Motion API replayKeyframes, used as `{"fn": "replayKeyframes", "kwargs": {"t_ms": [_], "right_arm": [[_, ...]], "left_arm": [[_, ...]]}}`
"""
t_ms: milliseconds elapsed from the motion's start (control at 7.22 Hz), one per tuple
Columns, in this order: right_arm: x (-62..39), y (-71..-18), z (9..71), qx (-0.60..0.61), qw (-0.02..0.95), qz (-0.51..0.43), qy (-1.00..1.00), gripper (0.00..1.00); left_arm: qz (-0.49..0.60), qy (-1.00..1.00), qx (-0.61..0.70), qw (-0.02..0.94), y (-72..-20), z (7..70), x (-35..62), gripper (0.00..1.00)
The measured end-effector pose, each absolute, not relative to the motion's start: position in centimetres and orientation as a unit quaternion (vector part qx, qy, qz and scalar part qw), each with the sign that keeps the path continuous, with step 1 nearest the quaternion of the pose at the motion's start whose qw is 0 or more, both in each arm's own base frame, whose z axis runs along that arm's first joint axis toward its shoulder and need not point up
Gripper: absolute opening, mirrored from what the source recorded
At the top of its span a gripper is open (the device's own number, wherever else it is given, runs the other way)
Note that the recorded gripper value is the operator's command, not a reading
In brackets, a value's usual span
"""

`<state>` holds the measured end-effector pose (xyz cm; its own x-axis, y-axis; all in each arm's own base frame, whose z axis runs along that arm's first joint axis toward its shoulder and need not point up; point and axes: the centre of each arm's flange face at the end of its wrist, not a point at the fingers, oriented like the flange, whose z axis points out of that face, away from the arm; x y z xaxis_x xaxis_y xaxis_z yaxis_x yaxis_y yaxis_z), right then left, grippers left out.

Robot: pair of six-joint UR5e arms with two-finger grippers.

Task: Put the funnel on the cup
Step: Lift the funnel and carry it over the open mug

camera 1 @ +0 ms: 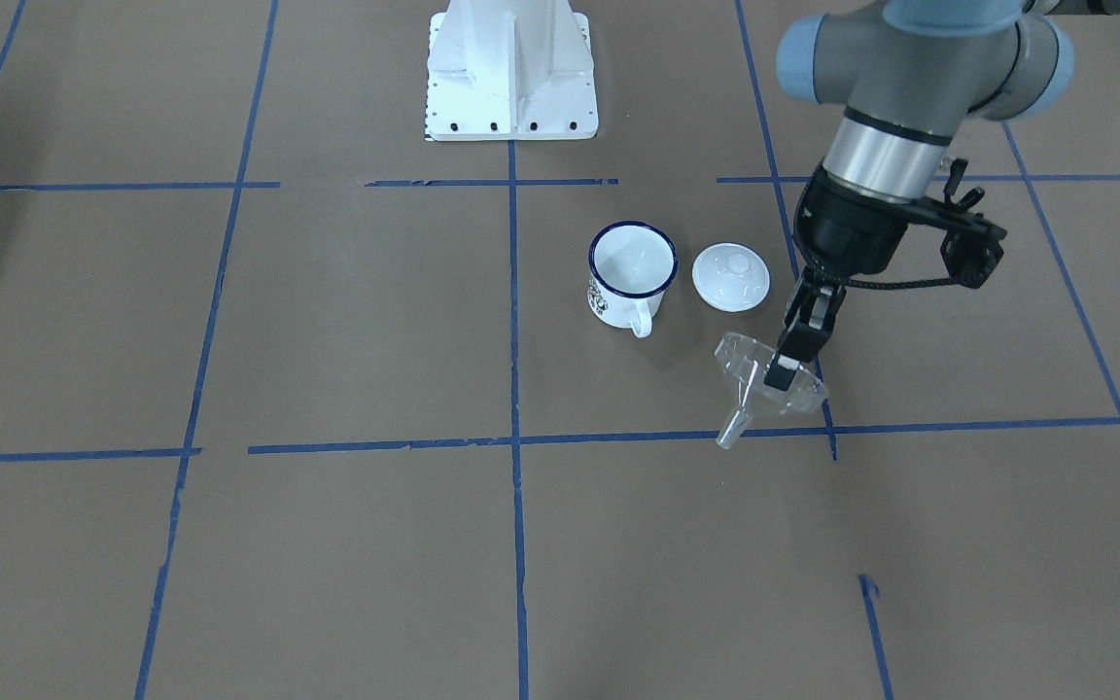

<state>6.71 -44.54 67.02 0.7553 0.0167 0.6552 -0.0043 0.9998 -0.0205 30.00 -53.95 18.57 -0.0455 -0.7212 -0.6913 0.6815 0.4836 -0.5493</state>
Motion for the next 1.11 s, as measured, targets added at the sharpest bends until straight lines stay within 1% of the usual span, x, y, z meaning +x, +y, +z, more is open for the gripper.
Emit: {"fn": "replayKeyframes", "kwargs": {"t_ms": [277, 554, 831, 1108], "right_arm": [[6.7, -44.5, 67.0, -0.009, 0.937, 0.006, -0.35, 1.0], [6.7, -44.5, 67.0, -0.009, 0.937, 0.006, -0.35, 1.0], [6.7, -44.5, 67.0, -0.009, 0.937, 0.006, -0.35, 1.0], [6.7, -44.5, 67.0, -0.009, 0.937, 0.006, -0.35, 1.0]], "left_arm": [[-0.463, 0.447, -0.046, 0.764, -51.3, 12.0, 28.9, 0.0], [-0.398, 0.385, -0.083, 0.828, -50.2, 6.9, 29.8, 0.0], [-0.348, 0.308, -0.121, 0.877, -52.4, 6.1, 34.4, 0.0], [-0.311, 0.259, -0.145, 0.903, -53.3, 8.2, 39.4, 0.0]]}}
